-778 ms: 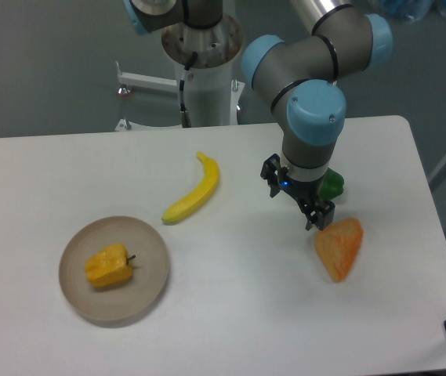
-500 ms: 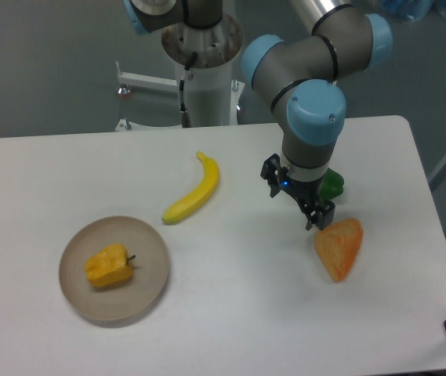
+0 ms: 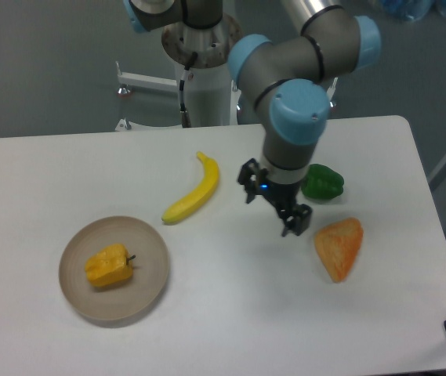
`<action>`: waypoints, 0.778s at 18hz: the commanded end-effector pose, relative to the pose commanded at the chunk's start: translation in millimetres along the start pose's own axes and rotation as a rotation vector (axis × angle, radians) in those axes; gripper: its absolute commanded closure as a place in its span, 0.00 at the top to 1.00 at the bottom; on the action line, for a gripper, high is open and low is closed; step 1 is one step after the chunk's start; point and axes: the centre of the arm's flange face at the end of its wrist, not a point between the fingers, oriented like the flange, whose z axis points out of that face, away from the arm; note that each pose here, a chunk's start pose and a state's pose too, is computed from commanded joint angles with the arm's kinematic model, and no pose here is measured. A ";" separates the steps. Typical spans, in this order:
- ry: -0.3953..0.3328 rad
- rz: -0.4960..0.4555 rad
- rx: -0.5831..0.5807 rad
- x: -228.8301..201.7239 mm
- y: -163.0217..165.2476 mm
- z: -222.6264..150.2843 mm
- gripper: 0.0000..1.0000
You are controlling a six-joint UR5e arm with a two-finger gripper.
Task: Pick up the yellow pepper from the plate
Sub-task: 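Move the gripper over the plate and lower onto the yellow pepper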
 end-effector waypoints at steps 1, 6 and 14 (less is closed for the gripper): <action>-0.010 0.004 0.003 11.6 -16.2 2.6 1.00; 0.003 0.053 0.005 68.4 -72.7 21.8 1.00; 0.010 0.154 -0.051 124.0 -120.9 96.0 1.00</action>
